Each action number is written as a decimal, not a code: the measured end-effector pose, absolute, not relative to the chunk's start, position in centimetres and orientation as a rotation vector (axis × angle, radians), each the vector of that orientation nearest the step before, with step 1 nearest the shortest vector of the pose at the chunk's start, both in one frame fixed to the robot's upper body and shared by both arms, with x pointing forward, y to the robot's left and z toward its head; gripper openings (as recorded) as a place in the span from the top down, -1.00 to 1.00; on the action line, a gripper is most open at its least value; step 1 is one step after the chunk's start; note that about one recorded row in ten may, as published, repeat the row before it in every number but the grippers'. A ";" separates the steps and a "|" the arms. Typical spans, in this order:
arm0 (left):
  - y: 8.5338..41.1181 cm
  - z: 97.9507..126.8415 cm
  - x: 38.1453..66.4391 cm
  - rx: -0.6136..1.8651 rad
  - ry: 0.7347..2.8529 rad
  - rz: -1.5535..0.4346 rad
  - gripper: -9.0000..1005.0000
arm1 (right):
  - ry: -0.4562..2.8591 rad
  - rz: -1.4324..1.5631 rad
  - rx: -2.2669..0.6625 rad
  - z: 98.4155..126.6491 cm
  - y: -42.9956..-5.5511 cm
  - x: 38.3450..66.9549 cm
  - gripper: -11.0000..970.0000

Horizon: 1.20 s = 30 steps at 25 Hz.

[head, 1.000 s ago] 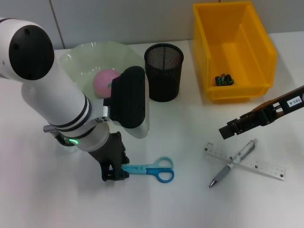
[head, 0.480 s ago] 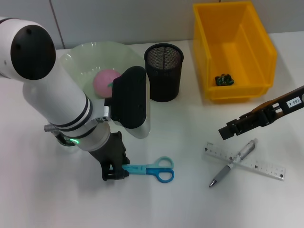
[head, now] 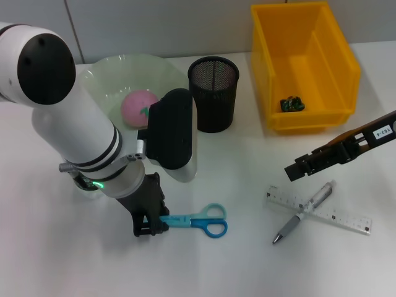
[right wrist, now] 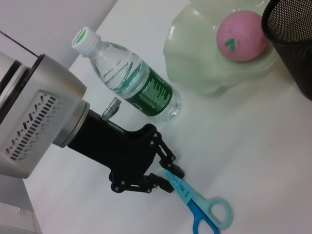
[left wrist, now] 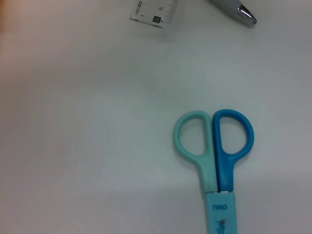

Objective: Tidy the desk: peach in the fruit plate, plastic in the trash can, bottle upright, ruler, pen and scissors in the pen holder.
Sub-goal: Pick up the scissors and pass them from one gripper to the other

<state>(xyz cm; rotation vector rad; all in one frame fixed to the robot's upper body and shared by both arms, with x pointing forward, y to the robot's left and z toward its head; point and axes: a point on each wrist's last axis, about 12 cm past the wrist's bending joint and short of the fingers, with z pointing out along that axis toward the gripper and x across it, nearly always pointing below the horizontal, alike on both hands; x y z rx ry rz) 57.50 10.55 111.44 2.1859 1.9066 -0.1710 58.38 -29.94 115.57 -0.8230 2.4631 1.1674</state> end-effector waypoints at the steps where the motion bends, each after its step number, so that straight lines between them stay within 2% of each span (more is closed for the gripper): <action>1: 10.5 111.4 57.5 2.186 1.907 -0.171 0.54 | 2.463 1.165 -0.823 115.6 -29.9 58.4 -0.53; 12: 11.8 112.9 57.8 2.050 1.941 -0.294 0.58 | 2.434 1.182 -0.773 116.4 -30.2 58.8 -0.53; 16: 13.4 113.3 57.7 1.929 1.970 -0.326 0.60 | 2.399 1.260 -0.662 117.4 -30.9 58.9 -0.52; 17: 14.7 113.6 57.4 1.821 1.987 -0.367 0.60 | 2.399 1.260 -0.662 117.4 -30.9 58.9 -0.53; 23: 17.5 113.7 56.7 1.592 1.987 -0.506 0.60 | 2.402 1.368 -0.561 117.8 -31.0 58.6 -0.53; 30: 18.3 113.1 55.9 1.517 1.979 -0.586 0.60 | 2.448 1.458 -0.505 117.0 -30.2 58.3 -0.53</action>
